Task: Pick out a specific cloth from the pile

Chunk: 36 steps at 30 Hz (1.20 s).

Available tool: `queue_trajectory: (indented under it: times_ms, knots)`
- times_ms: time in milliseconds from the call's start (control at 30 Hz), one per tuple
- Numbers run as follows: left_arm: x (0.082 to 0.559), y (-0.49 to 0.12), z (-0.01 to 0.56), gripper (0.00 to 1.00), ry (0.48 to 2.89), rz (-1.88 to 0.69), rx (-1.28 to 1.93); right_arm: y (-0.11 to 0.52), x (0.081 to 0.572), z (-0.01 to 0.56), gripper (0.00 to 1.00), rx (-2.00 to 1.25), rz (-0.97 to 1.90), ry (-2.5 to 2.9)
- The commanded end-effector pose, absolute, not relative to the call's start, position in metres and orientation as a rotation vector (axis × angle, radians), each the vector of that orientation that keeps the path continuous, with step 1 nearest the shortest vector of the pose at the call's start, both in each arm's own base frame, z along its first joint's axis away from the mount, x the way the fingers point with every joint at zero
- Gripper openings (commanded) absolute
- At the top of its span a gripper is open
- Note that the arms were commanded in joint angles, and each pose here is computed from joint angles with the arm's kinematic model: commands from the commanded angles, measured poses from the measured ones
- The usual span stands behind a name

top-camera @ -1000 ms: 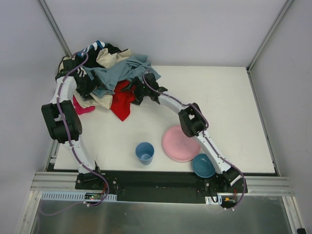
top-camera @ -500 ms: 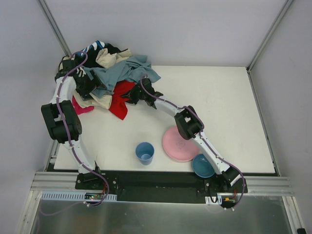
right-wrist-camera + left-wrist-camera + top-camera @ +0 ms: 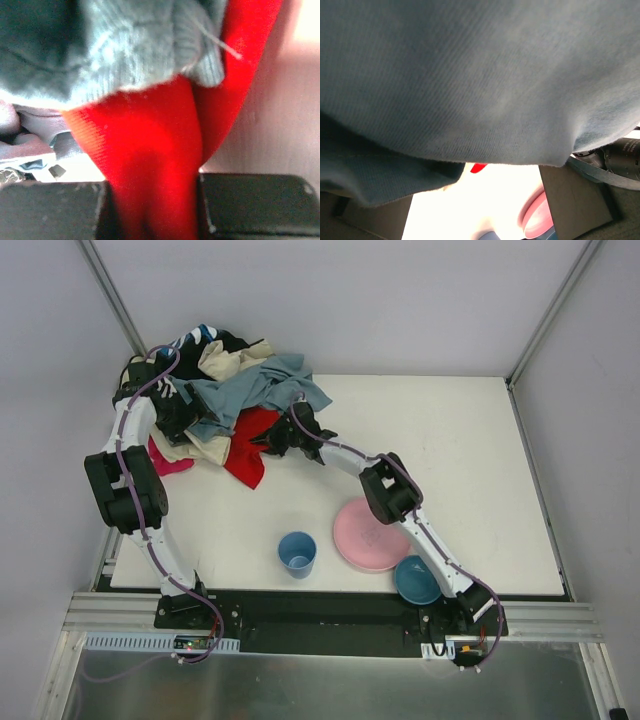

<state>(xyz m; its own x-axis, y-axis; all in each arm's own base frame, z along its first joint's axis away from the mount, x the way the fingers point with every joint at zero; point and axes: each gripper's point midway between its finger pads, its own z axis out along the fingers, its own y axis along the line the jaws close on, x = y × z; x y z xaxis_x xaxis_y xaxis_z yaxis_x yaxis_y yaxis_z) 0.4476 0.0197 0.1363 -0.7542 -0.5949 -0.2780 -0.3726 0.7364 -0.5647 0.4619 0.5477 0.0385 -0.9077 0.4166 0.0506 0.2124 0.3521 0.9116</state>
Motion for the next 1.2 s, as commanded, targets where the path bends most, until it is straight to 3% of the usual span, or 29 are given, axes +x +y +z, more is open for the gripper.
queue_trajectory:
  times_ms: [0,733,867,1167]
  knots:
    - [0.448,0.019,0.148,0.94,2.462,-0.705,-0.718,0.536,0.455,0.098,0.01,0.411,1.601,2.413]
    - [0.447,0.018,0.149,0.95,2.455,-0.705,-0.720,0.483,0.444,0.233,0.01,0.058,1.428,2.270]
    - [0.448,0.017,0.153,0.95,2.448,-0.709,-0.699,0.463,0.435,0.222,0.01,0.033,1.338,2.296]
    - [0.428,0.019,0.204,0.97,2.326,-0.629,-0.619,0.453,0.408,0.132,0.01,0.050,1.333,2.509]
